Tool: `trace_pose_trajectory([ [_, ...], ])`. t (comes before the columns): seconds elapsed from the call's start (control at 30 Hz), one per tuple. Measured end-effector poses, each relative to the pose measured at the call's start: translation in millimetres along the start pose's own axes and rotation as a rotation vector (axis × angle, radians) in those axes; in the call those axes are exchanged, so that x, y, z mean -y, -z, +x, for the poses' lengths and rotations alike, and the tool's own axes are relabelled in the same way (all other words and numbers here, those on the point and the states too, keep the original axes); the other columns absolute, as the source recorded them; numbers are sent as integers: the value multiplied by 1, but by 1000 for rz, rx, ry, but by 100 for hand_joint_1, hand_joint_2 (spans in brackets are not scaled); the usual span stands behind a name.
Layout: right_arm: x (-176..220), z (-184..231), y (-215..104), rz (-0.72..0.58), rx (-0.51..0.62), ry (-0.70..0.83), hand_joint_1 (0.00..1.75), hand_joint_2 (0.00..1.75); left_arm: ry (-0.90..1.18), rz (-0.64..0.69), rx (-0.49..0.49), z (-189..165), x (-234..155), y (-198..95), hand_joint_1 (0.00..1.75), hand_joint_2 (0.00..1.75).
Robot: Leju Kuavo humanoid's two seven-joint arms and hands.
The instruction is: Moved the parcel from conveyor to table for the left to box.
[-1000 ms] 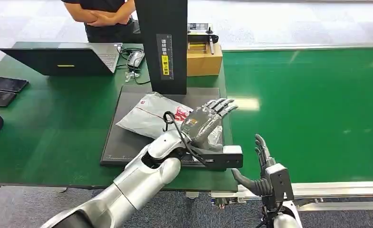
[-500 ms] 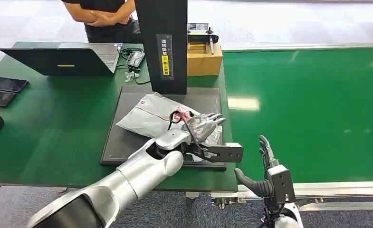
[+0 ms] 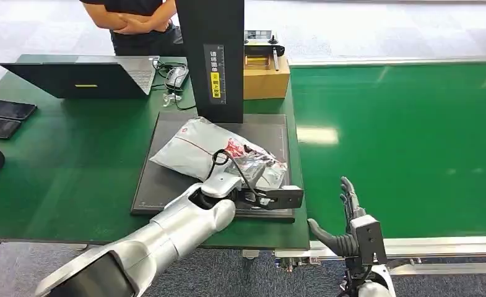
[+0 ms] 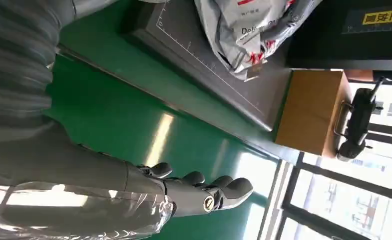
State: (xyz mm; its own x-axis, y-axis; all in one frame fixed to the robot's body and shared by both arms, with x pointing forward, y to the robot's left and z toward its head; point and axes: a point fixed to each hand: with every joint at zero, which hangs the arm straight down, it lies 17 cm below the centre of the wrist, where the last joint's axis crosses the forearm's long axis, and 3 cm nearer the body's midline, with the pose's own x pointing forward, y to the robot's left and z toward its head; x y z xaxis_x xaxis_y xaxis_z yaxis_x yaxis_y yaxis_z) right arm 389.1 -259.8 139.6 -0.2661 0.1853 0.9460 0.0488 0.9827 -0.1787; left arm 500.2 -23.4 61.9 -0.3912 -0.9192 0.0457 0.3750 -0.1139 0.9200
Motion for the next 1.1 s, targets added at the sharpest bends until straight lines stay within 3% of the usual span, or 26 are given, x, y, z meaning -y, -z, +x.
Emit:
trace_pose_trajectory([
  [0.6, 2, -1, 0, -9, -6, 15, 0, 175, 20, 74, -47, -23, -8, 4, 175, 175],
  [1.1, 3, 1, 0, -17, 0, 33, 0, 175, 0, 277, -18, -39, -36, 4, 175, 175],
])
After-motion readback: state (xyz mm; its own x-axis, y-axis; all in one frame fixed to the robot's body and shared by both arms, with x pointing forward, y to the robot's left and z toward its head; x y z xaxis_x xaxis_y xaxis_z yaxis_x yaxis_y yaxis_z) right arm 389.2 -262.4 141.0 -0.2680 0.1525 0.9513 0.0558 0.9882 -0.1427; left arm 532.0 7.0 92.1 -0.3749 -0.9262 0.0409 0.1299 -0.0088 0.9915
